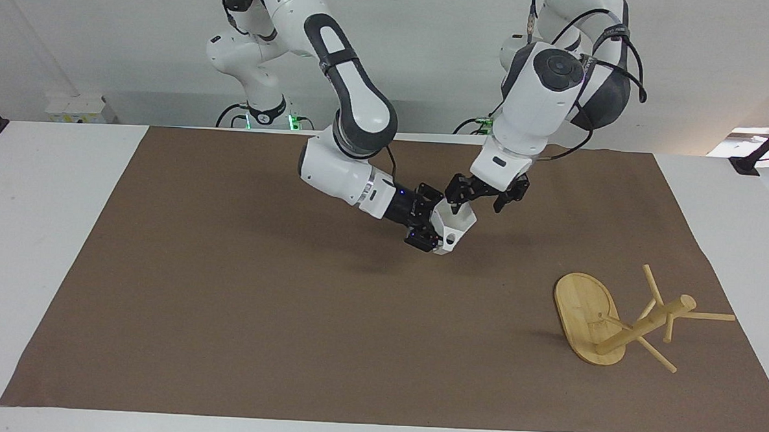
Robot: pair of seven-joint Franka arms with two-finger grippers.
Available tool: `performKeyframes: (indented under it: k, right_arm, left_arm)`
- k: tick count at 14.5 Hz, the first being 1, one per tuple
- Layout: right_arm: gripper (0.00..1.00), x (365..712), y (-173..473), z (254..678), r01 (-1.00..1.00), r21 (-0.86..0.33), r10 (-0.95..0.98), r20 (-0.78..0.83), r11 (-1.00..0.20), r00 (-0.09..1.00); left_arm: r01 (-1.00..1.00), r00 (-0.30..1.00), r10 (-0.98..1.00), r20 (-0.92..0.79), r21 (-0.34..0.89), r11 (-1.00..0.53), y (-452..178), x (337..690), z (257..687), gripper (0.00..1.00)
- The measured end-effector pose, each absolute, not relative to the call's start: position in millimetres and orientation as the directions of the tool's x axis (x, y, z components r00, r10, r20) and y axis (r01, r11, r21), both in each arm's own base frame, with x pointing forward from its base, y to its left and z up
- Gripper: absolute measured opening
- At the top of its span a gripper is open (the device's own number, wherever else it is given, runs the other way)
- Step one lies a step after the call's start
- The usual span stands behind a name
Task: Hang cup on rack
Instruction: 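Grasp the cup with the left gripper from the right gripper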
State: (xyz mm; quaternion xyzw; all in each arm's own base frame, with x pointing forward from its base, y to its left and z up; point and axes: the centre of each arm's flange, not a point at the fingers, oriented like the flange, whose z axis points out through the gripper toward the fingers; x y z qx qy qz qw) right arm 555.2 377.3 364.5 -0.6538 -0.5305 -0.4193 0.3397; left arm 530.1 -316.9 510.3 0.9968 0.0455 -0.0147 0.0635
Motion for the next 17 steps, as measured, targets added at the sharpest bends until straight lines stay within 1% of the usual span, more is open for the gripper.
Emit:
performKeyframes:
  k: [3,9,10,17]
  right_arm:
    - [0.78,555.2,377.3,364.5,0.978,0.001,0.409,0.909,-0.206,0.086]
    - [0.78,555.2,377.3,364.4,0.978,0.001,0.409,0.909,-0.206,0.086]
    - [0.78,555.2,377.3,364.4,0.978,0.001,0.409,0.909,-0.206,0.086]
    - [0.78,555.3,377.1,364.4,0.978,0.001,0.409,0.908,-0.208,0.086]
  left_arm:
    - [0.120,0.992,0.114,-0.052,0.137,-0.983,-316.6,530.0,501.4,1.00]
    - [0.224,0.974,0.213,-0.079,0.176,-0.959,-293.9,544.3,502.5,0.98]
    - [0.235,0.971,0.222,-0.088,0.187,-0.954,-294.2,544.4,502.7,0.96]
    - [0.267,0.963,0.250,-0.104,0.212,-0.940,-296.2,544.2,499.2,0.93]
